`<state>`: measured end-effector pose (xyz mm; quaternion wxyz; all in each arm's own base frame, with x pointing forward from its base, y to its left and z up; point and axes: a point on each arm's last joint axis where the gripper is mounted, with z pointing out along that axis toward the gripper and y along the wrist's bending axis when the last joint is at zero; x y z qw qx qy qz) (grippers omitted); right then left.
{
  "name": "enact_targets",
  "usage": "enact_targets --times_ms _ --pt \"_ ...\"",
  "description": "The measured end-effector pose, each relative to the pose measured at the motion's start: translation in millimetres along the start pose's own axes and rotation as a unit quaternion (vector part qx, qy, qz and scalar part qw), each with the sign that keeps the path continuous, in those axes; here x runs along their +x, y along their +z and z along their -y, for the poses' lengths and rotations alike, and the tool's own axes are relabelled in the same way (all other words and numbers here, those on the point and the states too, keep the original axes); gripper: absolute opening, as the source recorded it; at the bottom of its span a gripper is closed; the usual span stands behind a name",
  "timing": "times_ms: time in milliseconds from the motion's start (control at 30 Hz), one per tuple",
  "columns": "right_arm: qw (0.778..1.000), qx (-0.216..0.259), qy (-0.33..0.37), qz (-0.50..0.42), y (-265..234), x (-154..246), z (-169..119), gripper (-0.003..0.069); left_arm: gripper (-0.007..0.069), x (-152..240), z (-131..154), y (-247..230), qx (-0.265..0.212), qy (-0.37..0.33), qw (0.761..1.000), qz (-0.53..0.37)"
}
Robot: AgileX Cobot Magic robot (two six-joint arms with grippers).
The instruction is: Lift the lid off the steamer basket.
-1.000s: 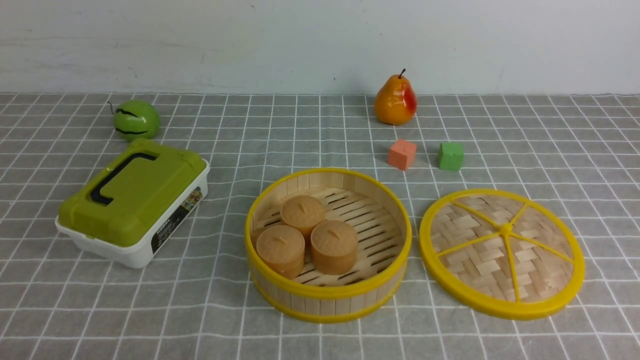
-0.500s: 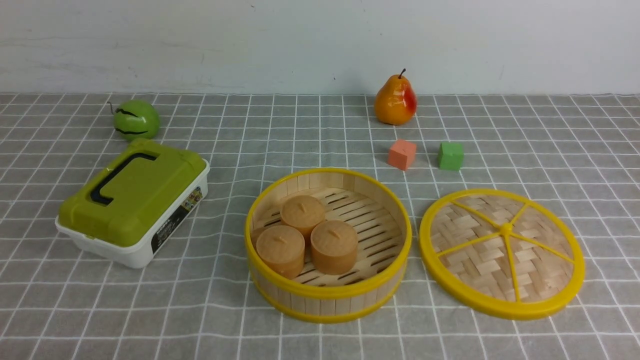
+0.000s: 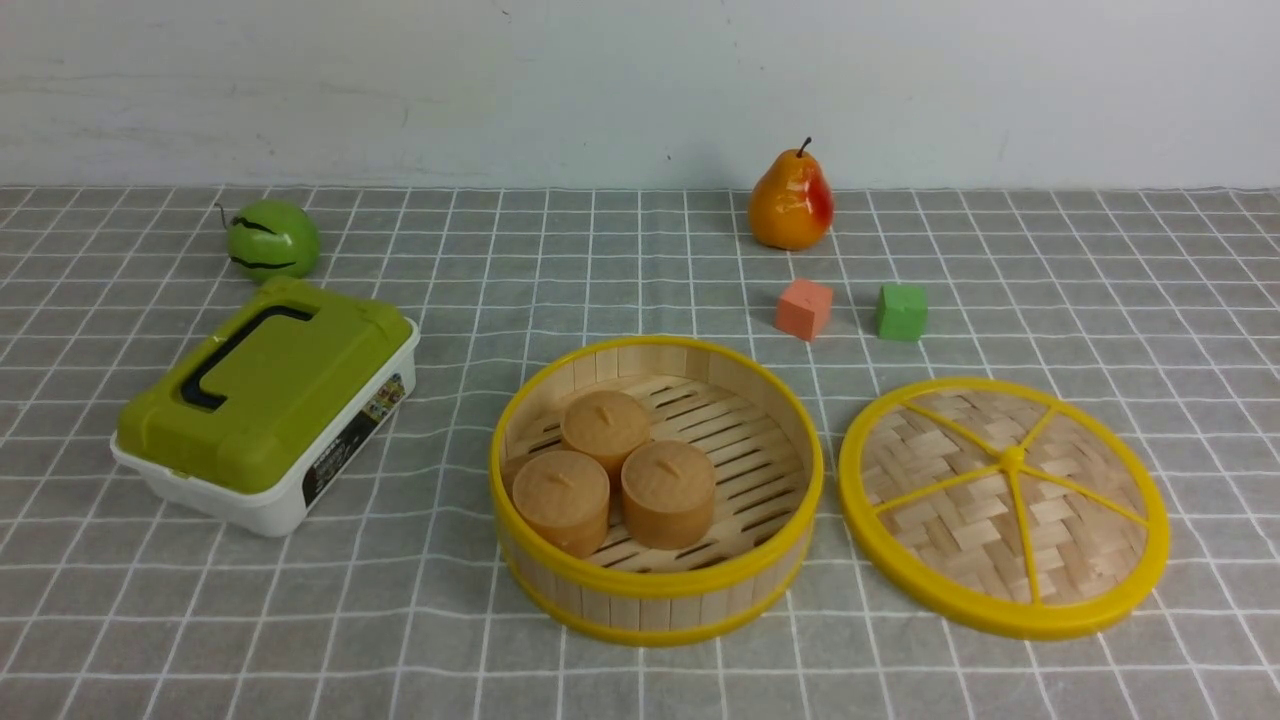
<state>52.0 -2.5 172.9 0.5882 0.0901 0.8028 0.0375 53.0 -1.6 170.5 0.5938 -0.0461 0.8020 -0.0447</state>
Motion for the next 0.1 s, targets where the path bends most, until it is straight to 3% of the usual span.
enact_targets --times_ms 100 --pt "1.0 0.0 0.0 0.0 0.0 0.0 0.0 0.009 0.0239 0.0 0.0 0.0 0.0 0.0 1.0 0.0"
